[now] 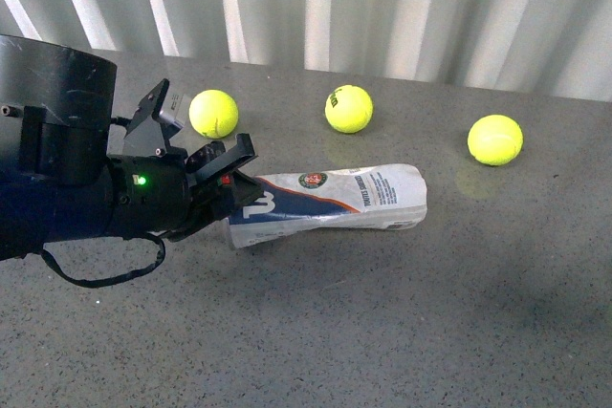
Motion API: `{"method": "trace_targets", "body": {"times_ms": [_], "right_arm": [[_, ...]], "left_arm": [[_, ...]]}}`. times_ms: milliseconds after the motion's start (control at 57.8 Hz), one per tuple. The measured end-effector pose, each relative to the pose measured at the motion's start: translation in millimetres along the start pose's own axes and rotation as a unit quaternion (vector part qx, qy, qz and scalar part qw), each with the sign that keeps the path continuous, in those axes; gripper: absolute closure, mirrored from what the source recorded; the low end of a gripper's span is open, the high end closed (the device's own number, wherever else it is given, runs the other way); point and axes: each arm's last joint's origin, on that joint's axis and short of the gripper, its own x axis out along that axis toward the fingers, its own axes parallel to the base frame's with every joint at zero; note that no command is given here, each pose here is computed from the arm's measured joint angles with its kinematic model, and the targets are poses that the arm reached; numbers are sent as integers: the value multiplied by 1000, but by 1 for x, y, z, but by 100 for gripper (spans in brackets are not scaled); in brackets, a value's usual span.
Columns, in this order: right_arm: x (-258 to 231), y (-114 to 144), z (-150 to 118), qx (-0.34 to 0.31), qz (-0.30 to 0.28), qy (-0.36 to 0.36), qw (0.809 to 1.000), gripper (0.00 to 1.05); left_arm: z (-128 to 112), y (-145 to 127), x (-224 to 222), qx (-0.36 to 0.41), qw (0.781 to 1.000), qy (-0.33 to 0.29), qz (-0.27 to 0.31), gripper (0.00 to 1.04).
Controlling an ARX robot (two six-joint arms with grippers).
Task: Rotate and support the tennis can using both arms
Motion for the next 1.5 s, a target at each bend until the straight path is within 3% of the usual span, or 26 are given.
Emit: {"method": "trace_targets", "body": {"times_ms": [207, 328, 415, 519, 605, 761, 968, 1210, 1504], "right_arm": [[0, 0, 0, 0, 0, 0, 1000, 7], [0, 0, 0, 0, 0, 0, 1000, 7], [0, 0, 0, 0, 0, 0, 1000, 7], [0, 0, 0, 0, 0, 0, 1000, 7], [0, 0, 0, 0, 0, 0, 1000, 7], [0, 0, 0, 0, 0, 0, 1000, 7], [0, 0, 0, 0, 0, 0, 1000, 7], [0, 0, 0, 0, 0, 0, 1000, 7], [0, 0, 0, 0, 0, 0, 1000, 7]], "left_arm": [[13, -21, -20, 24, 999, 18, -32, 100], [23, -54, -46, 99, 991, 52, -70, 101], [32, -88, -69, 192, 975, 67, -93, 101], [48, -134, -99, 327, 937, 68, -104, 101], [63, -169, -117, 446, 886, 81, -93, 101], [68, -188, -116, 589, 793, 144, -53, 101], [63, -199, -82, 706, 668, 230, -45, 101], [67, -210, -49, 738, 608, 285, -66, 101], [86, -211, -20, 743, 584, 323, -54, 101]]}}
